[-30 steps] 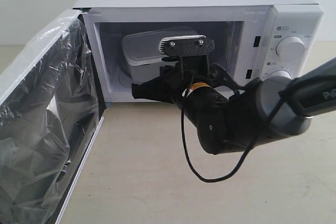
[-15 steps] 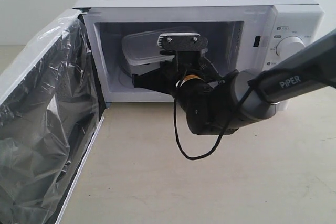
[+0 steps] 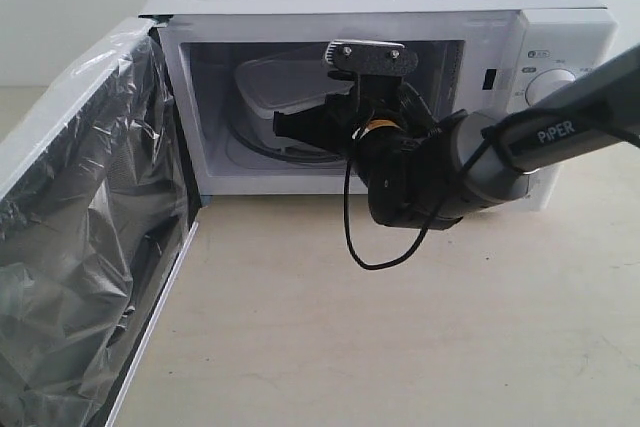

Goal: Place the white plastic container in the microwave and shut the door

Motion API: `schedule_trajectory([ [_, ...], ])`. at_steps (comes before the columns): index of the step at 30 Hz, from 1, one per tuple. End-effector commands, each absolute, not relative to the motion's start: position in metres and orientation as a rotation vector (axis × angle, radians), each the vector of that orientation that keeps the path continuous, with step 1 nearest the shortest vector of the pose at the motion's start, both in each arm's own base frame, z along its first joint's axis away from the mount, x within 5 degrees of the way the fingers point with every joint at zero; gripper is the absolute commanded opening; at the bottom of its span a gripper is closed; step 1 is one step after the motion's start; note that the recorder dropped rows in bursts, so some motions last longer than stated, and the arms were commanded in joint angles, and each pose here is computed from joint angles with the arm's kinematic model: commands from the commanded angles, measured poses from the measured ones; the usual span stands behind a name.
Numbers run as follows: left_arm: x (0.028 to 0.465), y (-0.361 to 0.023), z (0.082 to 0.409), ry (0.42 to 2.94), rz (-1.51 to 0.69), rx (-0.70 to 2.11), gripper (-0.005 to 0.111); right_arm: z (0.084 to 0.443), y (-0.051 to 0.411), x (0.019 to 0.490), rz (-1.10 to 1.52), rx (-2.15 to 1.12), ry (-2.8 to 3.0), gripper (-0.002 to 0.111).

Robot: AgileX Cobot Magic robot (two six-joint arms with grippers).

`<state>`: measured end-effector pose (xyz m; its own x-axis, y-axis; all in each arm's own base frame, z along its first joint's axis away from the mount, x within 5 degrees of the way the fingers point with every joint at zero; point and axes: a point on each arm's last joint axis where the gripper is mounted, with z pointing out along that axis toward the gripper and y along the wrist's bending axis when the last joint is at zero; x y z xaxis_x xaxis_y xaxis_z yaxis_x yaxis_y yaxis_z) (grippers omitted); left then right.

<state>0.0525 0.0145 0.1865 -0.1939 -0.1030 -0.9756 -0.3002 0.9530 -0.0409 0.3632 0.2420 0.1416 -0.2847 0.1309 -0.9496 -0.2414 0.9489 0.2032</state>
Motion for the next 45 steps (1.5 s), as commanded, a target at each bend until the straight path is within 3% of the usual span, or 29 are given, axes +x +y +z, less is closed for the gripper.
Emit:
schedule_trajectory([
  [1,0.052,0.014,0.186,1.766,0.183,-0.303,0.004,0.141,0.241,0.366,0.374,-0.079,1.853,0.000],
  [10,0.052,0.014,0.186,1.766,0.183,-0.303,0.004,0.153,0.229,0.340,0.354,-0.023,1.841,0.000],
  [18,0.052,0.014,0.186,1.766,0.183,-0.303,0.004,0.156,0.216,0.281,0.337,-0.133,1.864,0.000],
  [29,0.052,0.014,0.186,1.766,0.183,-0.303,0.004,0.166,0.148,0.189,0.345,-0.110,1.904,0.000],
  [45,0.054,0.008,0.186,1.775,0.094,-0.187,0.004,0.236,0.113,0.128,0.628,-0.302,1.807,0.000],
])
